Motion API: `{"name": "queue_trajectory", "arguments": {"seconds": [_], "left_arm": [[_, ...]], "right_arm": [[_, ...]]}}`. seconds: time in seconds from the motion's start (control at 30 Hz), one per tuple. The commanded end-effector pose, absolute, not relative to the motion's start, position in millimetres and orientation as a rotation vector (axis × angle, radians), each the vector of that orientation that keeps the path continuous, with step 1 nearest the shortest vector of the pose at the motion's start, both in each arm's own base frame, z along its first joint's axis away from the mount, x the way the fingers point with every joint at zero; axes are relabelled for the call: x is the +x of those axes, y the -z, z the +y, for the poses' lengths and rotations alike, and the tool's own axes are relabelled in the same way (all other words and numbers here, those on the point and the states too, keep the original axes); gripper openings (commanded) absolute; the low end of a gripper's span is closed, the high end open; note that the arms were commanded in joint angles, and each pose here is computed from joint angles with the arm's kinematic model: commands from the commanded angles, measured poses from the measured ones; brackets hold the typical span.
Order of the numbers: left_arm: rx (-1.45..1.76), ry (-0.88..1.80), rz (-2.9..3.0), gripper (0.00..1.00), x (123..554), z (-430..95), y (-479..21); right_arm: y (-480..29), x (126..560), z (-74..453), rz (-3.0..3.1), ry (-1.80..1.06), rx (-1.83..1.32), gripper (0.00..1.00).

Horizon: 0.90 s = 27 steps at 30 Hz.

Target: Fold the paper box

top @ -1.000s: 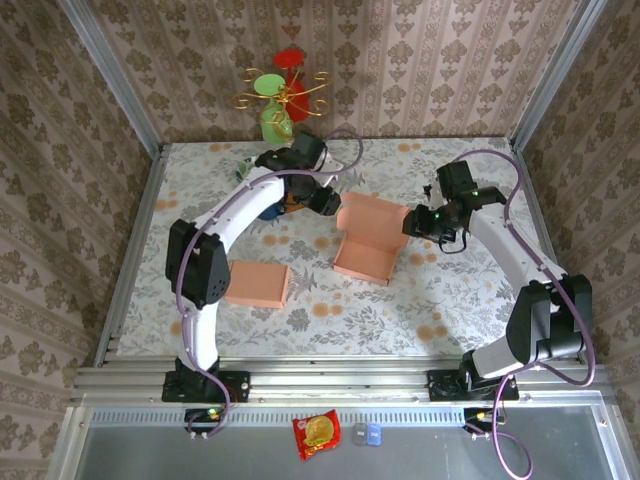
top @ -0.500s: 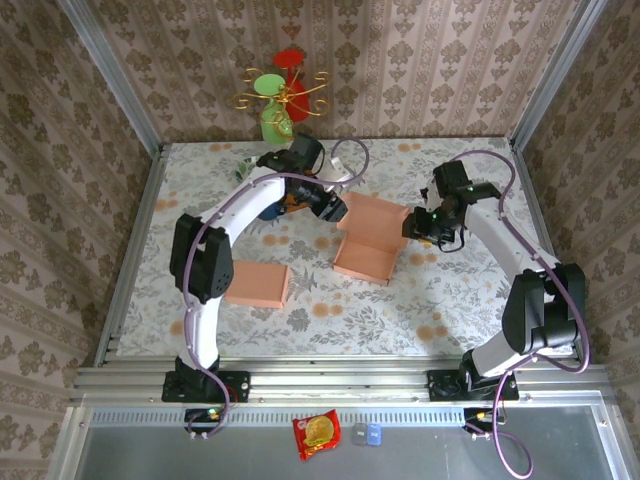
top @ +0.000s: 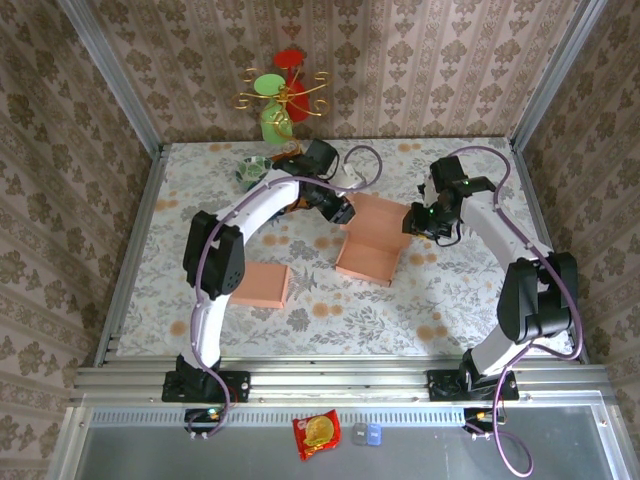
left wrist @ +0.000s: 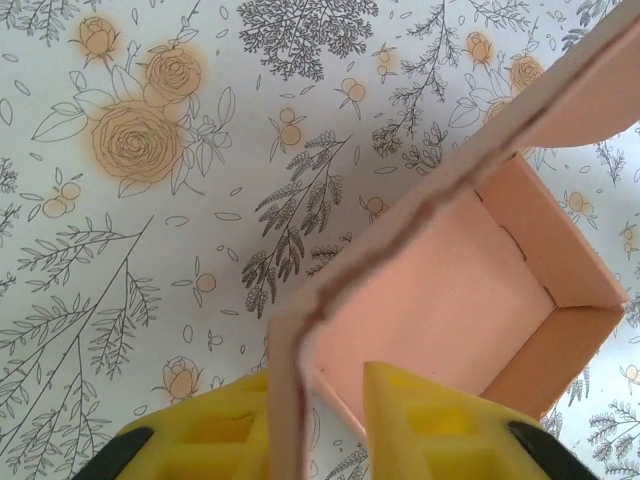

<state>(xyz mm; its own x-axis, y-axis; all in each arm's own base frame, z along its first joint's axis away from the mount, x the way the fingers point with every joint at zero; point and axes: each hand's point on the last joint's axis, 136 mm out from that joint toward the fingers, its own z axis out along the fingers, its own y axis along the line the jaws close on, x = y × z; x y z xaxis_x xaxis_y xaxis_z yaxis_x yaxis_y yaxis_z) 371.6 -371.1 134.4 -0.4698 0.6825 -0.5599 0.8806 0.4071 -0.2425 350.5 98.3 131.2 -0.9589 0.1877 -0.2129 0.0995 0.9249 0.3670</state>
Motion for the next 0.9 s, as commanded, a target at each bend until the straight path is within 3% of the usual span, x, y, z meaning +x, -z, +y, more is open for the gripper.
{"name": "queue_trajectory", "arguments": {"seconds": [0.0,0.13,0.27,0.57,0.87], "left_arm": [[1.335,0.690,2.286,0.22,374.8,-374.7,-139.9],[1.322,0.662,2.301,0.17,376.0,-374.4,-137.6],[1.290,0.659,2.316,0.04,377.5,-376.9,-138.4],[1.119,0.501,2.399,0.00,390.4,-372.8,-138.4],[0.700,0.439,2.442,0.00,408.3,-365.0,-159.3]], "right_arm": [[-132.0,357.0,101.0,2.839,-0.509,0.188,0.28],[-130.0,358.6,101.8,2.847,-0.489,0.184,0.24],[-127.7,358.1,101.2,2.857,-0.446,0.176,0.18],[-130.2,361.8,98.7,2.837,-0.339,0.196,0.00],[-146.6,379.8,105.0,2.733,-0.289,0.254,0.00]]}}
